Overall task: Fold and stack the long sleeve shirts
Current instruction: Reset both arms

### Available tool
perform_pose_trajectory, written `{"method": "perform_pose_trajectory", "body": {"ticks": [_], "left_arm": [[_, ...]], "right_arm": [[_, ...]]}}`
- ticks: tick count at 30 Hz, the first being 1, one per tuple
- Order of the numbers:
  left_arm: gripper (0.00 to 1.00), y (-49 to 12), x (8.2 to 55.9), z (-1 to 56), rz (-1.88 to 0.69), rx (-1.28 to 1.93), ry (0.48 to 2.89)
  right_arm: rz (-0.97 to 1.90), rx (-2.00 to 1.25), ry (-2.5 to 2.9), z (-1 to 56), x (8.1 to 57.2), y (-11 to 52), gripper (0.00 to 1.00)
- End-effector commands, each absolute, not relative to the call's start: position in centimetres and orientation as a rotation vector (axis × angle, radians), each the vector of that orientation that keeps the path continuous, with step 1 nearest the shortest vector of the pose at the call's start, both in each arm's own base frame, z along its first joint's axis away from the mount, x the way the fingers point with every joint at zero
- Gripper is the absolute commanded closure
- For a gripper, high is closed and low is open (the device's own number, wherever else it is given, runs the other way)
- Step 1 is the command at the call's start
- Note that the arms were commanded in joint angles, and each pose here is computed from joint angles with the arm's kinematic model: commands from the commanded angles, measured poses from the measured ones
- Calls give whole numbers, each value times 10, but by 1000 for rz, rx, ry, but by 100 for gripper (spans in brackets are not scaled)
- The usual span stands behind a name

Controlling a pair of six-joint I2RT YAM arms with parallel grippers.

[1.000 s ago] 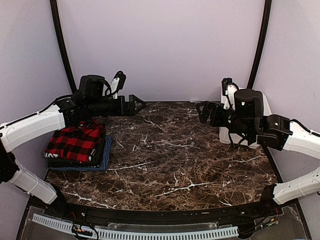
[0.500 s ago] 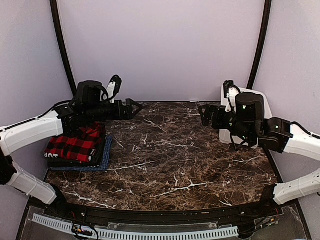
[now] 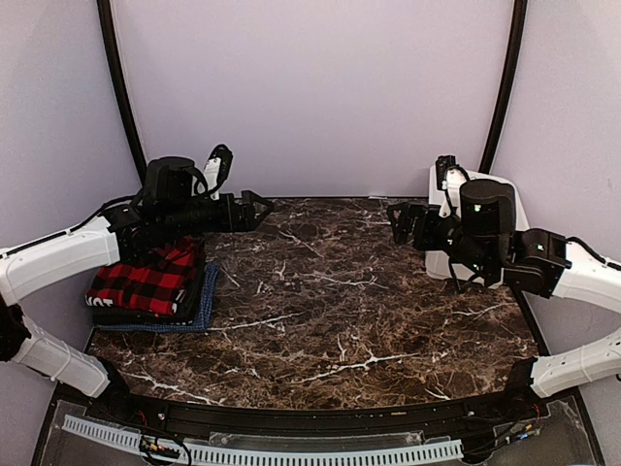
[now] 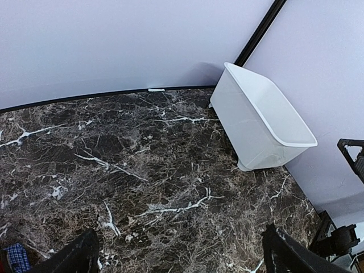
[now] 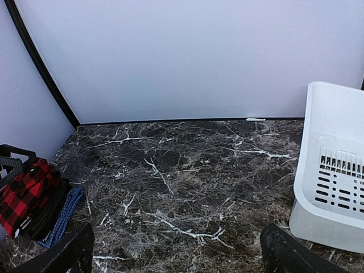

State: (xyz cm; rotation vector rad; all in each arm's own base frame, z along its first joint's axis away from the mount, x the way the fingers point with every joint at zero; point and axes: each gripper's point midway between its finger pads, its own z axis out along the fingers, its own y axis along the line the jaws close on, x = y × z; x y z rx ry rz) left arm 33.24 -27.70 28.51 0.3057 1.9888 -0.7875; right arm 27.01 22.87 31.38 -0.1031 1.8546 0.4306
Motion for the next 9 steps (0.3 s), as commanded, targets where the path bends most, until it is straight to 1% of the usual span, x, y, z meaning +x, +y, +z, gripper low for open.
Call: {"method": "perform_pose_trajectory", "body": {"ticks": [1,9], "left_arm": [[1,-275,329,304,-798,307,1927],[1,-275,330,310,-798,311,1915]], "right_arm": [[423,-78,1822,323,271,221,2],[422,-84,1824,324,270,222,1]]}}
